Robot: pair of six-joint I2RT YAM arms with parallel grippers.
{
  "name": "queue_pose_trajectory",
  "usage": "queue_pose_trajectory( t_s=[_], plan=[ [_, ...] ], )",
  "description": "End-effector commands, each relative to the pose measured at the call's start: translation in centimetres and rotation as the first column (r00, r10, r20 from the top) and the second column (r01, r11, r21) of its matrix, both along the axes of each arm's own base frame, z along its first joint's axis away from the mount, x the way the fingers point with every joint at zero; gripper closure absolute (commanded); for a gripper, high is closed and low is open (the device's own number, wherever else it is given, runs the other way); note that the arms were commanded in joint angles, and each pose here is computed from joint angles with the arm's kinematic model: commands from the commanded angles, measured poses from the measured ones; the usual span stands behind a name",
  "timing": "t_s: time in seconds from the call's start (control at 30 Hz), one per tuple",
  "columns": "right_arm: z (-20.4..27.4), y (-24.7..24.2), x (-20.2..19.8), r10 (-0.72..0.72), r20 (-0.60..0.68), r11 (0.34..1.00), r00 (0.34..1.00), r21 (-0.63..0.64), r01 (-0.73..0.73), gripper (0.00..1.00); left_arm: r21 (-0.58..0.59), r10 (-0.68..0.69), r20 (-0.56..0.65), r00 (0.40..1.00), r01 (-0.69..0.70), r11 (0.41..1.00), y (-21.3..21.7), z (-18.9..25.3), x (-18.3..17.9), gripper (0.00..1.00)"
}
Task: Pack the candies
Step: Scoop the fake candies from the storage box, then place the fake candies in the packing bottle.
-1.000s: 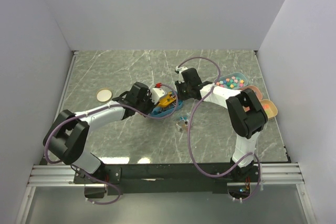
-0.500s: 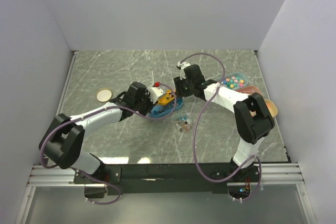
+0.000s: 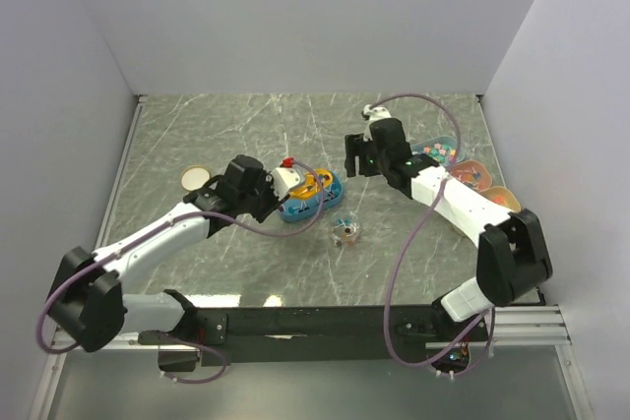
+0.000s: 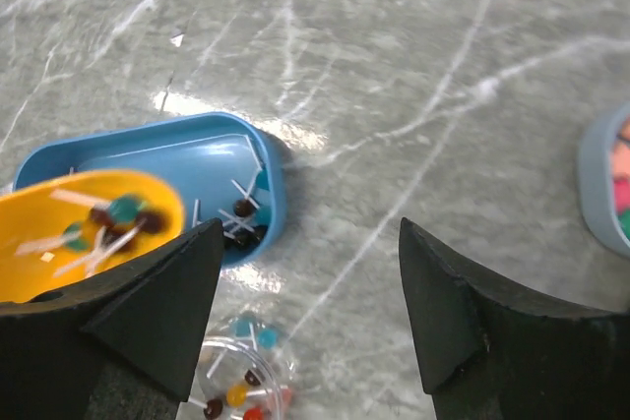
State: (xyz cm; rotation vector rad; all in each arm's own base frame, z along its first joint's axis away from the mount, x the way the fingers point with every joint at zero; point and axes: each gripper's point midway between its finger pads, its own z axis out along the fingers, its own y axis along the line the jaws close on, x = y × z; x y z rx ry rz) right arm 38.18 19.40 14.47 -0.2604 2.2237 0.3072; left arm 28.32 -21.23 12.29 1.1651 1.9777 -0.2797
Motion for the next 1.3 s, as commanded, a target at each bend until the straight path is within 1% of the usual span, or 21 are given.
queue_pose_trajectory(
  t_s=[0.0,0.17,0.2,0.27,0.3,0.37,0.4,0.5,0.53,0.67,0.7,0.8,0.9,1.0,1.07,1.1,1.27],
  plan=[
    [1.8,-2.8,-0.8,-0.129,0.024,0.991,0.991,0.035,0.128,0.21,-0.001,-0.095,0.053,0.994,0.095,0.995,-0.6,3.2,-1.8,0.99],
    [2.6,-4.2,-1.8,-0.172,0.044,0.983,0.984,0.075,0.168,0.21,0.091,-0.150,0.067,0.986,0.144,0.985,-1.0,4.4,-4.2,0.99],
    [2.7,-4.4,-2.1,-0.174,0.047,0.983,0.984,0.075,0.170,0.21,0.121,-0.177,0.043,0.983,0.171,0.978,-1.1,4.0,-5.2,0.99],
    [2.6,-4.6,-2.4,-0.176,0.049,0.982,0.983,0.075,0.173,0.20,0.147,-0.187,0.045,0.981,0.179,0.973,-1.2,4.4,-5.6,0.99],
    [2.6,-4.8,-2.6,-0.177,0.052,0.982,0.983,0.075,0.173,0.20,0.179,-0.207,0.030,0.978,0.198,0.964,-1.2,4.1,-6.3,0.99],
    [2.6,-5.0,-2.8,-0.178,0.058,0.982,0.982,0.077,0.173,0.20,0.183,-0.235,0.027,0.972,0.227,0.957,-1.7,4.7,-6.9,0.99],
    [2.4,-5.2,-3.0,-0.181,0.058,0.981,0.982,0.077,0.176,0.20,0.222,-0.237,0.032,0.971,0.224,0.949,-1.7,4.6,-7.0,0.99],
    [2.1,-5.5,-3.4,-0.185,0.058,0.980,0.981,0.080,0.180,0.20,0.286,-0.260,0.006,0.966,0.247,0.926,-1.7,4.4,-7.8,0.99],
    [2.0,-5.6,-3.5,-0.185,0.056,0.980,0.981,0.080,0.181,0.20,0.315,-0.252,0.004,0.968,0.238,0.919,-1.3,4.3,-7.8,0.99],
    [1.6,-5.9,-3.9,-0.182,0.057,0.981,0.982,0.080,0.178,0.20,0.368,-0.258,0.011,0.966,0.236,0.899,-1.8,4.9,-7.9,0.99],
    [1.2,-6.0,-4.1,-0.184,0.051,0.981,0.982,0.076,0.180,0.20,0.393,-0.268,-0.001,0.963,0.247,0.886,-2.1,4.5,-8.1,0.99],
    [1.1,-6.2,-4.3,-0.186,0.054,0.980,0.981,0.076,0.182,0.20,0.479,-0.255,0.014,0.967,0.218,0.850,-1.7,4.2,-7.8,0.99],
    [1.0,-6.4,-4.5,-0.186,0.056,0.981,0.981,0.072,0.182,0.20,0.535,-0.261,0.030,0.965,0.206,0.819,-1.9,4.3,-7.7,0.99],
    [1.1,-6.7,-4.7,-0.192,0.064,0.980,0.979,0.074,0.187,0.20,0.568,-0.277,0.048,0.960,0.202,0.798,-2.5,4.8,-7.8,0.99],
    [0.8,-6.9,-4.8,-0.196,0.059,0.979,0.979,0.072,0.192,0.20,0.575,-0.282,0.066,0.957,0.195,0.795,-2.9,5.5,-7.8,0.99],
    [0.8,-6.9,-4.9,-0.195,0.061,0.979,0.979,0.072,0.191,0.19,0.594,-0.289,0.069,0.955,0.194,0.781,-3.0,5.5,-7.9,0.99],
    [0.4,-7.1,-5.3,-0.192,0.056,0.980,0.980,0.071,0.188,0.20,0.636,-0.309,0.083,0.947,0.188,0.748,-3.7,6.0,-7.9,0.99]
  ],
)
